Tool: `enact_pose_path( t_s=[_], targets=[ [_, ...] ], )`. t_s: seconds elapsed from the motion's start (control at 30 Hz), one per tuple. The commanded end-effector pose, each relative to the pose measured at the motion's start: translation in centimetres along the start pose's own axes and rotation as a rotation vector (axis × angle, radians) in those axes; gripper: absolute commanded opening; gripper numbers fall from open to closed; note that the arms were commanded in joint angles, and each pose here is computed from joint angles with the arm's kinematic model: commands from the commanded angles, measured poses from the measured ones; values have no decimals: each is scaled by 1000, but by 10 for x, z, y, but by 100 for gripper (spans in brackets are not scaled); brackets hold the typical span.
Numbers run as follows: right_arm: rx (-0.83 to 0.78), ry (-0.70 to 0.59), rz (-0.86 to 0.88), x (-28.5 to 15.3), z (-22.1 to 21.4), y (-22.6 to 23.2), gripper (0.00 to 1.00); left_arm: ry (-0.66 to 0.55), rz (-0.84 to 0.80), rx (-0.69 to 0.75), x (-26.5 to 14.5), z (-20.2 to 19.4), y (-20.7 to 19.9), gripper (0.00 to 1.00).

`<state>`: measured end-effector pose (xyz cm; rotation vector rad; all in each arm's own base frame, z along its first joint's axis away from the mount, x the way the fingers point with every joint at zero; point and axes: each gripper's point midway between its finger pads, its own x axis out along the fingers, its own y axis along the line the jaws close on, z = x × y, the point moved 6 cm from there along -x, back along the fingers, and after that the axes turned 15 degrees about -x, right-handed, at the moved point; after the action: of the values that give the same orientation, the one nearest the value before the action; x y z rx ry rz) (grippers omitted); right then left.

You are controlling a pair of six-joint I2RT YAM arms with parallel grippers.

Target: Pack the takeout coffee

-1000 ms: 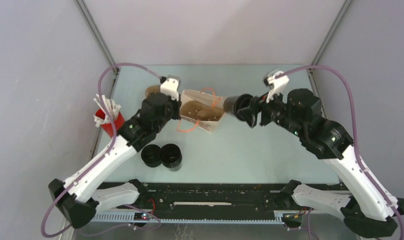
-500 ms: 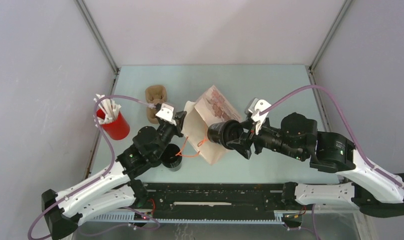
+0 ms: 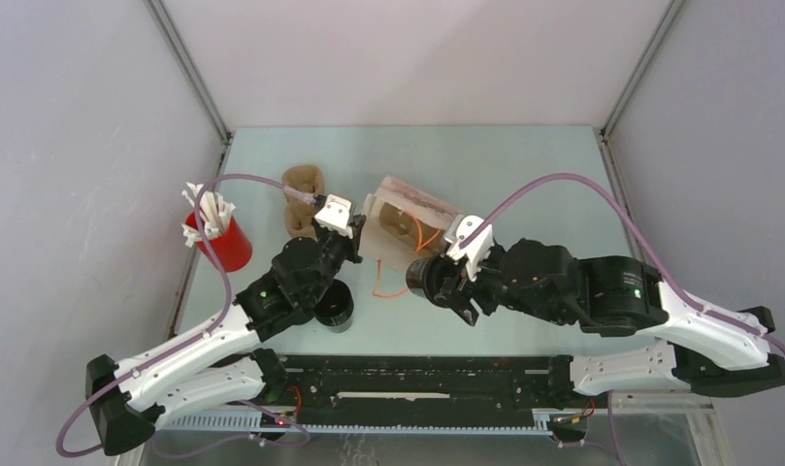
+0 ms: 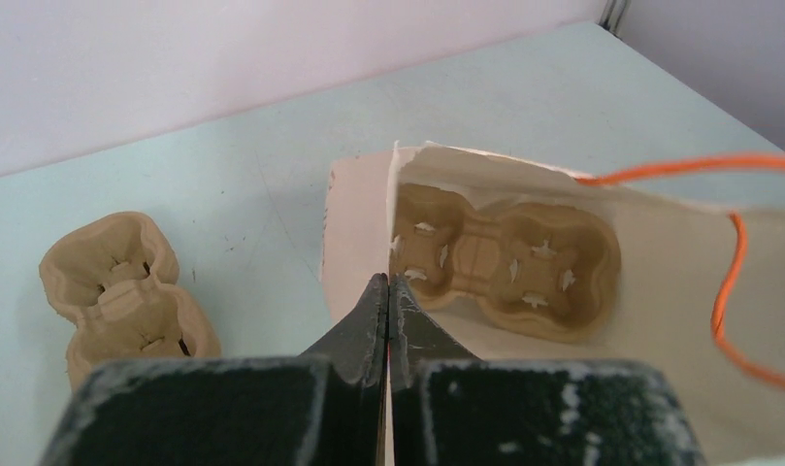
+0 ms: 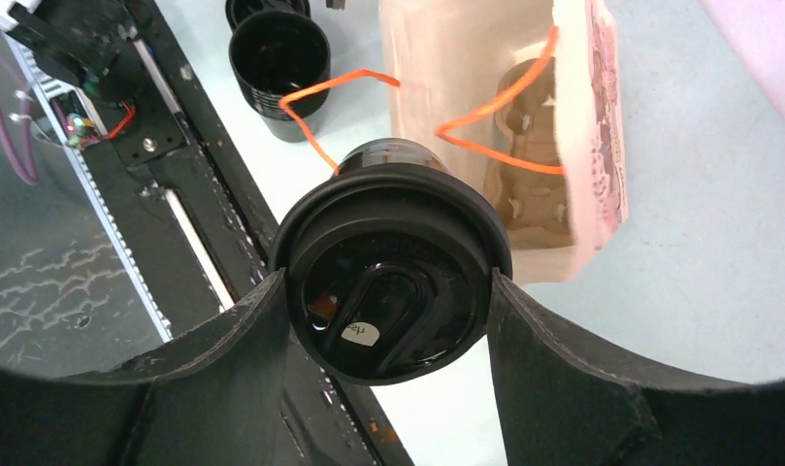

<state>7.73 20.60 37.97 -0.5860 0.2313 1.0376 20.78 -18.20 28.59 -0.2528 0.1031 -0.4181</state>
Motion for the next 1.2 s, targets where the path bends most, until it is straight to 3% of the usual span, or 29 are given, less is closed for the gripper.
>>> enact_pose_path(
  t_s=[0.0,0.2,0.47,0.63,0.77,0.93,1.17],
  targets=[
    [-14,35,-100,-4,7,-9,34,-67,-10,-36,-5,24,-6,0],
    [-169,159,-176,17,6,-13,35,-67,-25,-33,-8,22,-11,0],
    [-344,172,-125,31,16,15,36,-50,-10,-9,-8,23,-13,0],
    [-421,234,-168,14,9,23,35,-51,-2,-6,-9,24,-12,0],
    [-387,145,-194,7,28,26,35,-56,-9,-8,-10,26,-13,0],
    [-343,27,-280,36,59,26,33,-54,-24,-19,-11,28,-15,0],
    [-327,45,-280,72,45,-6,33,-60,-33,-25,-15,28,-16,0]
  ],
)
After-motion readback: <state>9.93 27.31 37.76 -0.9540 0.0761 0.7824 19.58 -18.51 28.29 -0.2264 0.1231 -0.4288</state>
